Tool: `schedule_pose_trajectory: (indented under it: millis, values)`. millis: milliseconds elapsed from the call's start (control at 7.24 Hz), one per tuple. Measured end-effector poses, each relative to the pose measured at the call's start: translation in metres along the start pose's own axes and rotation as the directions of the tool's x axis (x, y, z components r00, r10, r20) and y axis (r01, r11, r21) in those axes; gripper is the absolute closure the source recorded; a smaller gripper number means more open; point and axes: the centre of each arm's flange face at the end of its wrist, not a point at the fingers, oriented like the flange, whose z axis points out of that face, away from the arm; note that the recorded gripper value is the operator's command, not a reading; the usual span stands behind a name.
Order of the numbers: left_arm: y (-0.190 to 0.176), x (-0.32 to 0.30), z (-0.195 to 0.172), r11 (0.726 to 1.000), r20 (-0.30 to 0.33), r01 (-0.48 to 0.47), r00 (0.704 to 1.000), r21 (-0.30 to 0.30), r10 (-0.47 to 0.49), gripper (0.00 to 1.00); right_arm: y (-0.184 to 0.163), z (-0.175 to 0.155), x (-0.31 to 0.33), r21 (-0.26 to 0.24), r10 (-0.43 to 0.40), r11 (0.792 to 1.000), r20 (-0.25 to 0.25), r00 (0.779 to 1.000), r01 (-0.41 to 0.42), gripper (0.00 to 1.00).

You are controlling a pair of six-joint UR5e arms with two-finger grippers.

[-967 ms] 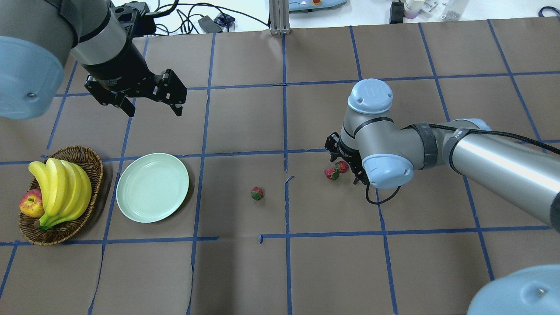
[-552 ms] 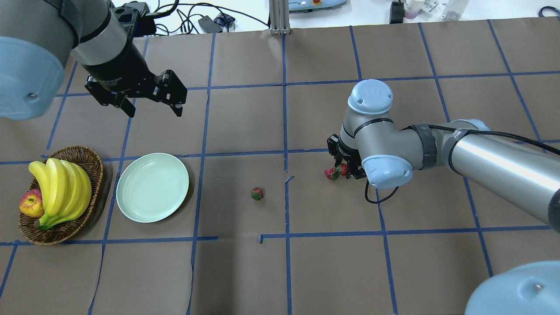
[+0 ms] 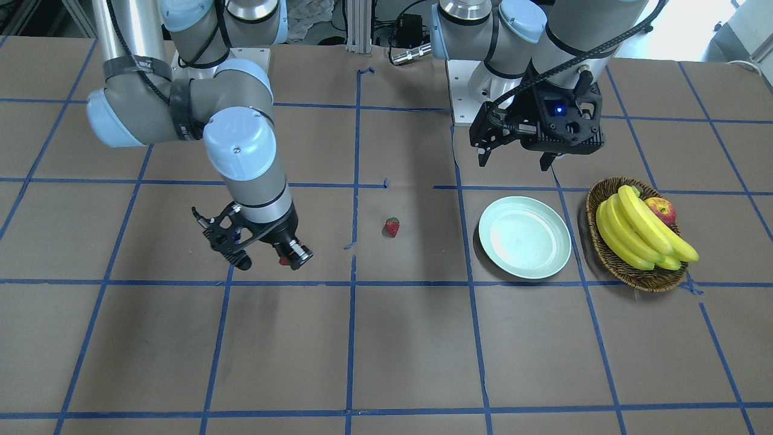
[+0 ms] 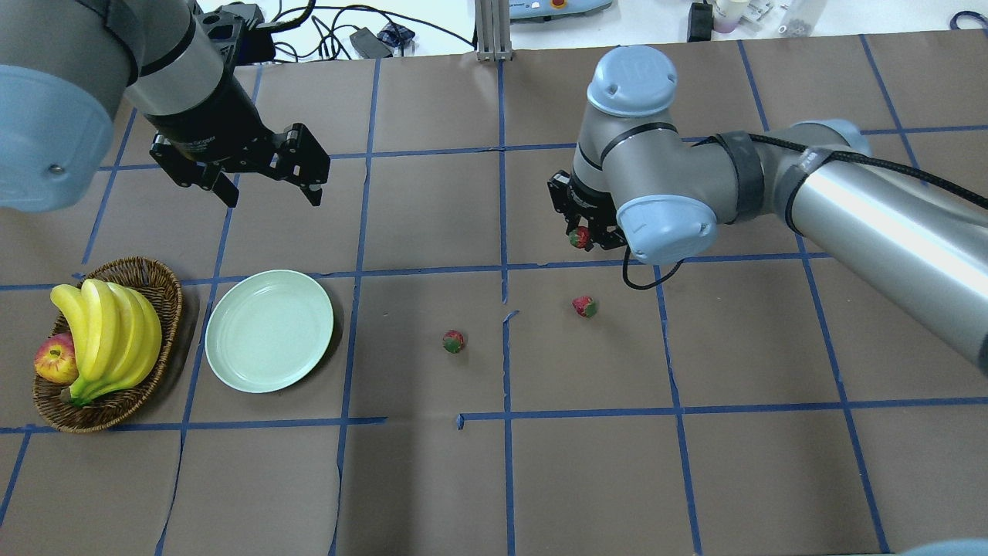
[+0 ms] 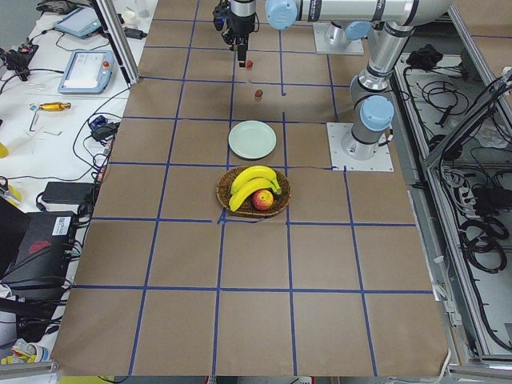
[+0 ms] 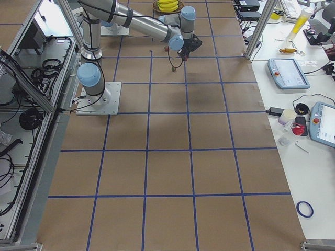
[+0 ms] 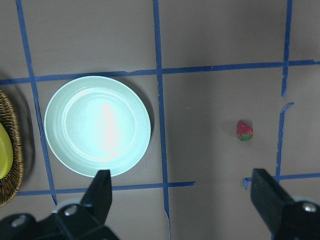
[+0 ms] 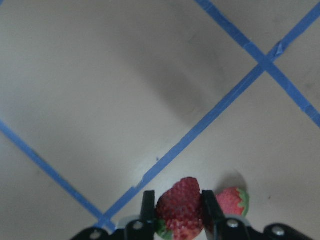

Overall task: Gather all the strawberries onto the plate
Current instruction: 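Carry the second strawberry toward the first and release it with the right gripper, then move the right gripper back and grasp the last strawberry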

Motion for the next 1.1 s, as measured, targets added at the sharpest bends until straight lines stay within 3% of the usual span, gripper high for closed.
schedule_pose_trajectory:
  millis: [276, 414, 552, 691, 829, 1105]
  values:
    - [0.001, 0.000, 0.000, 1.000, 0.000, 0.000, 1.000, 0.000, 0.000, 0.00, 0.083, 0.032, -0.025, -0.039, -0.163, 0.986, -0.012, 0.987, 0.162, 1.00]
    - [0.000, 0.000, 0.000, 1.000, 0.000, 0.000, 1.000, 0.000, 0.000, 0.00, 0.098, 0.063, -0.033, -0.041, -0.192, 0.980, 0.009, 0.981, 0.192, 0.87]
    - [0.000, 0.000, 0.001, 1.000, 0.000, 0.001, 1.000, -0.002, -0.001, 0.00, 0.105, 0.088, -0.039, -0.042, -0.206, 0.978, 0.021, 0.978, 0.207, 0.33]
    - [0.000, 0.000, 0.001, 1.000, 0.000, 0.001, 1.000, -0.002, -0.001, 0.00, 0.108, 0.100, -0.040, -0.046, -0.212, 0.976, 0.024, 0.977, 0.213, 0.00]
    - [0.000, 0.000, 0.001, 1.000, 0.000, 0.001, 1.000, -0.001, -0.001, 0.00, 0.110, 0.100, -0.039, -0.046, -0.216, 0.975, 0.028, 0.976, 0.218, 0.00]
    - [0.001, 0.000, 0.000, 1.000, 0.000, 0.000, 1.000, -0.001, 0.000, 0.00, 0.102, 0.067, -0.032, -0.022, -0.227, 0.974, 0.037, 0.973, 0.228, 0.00]
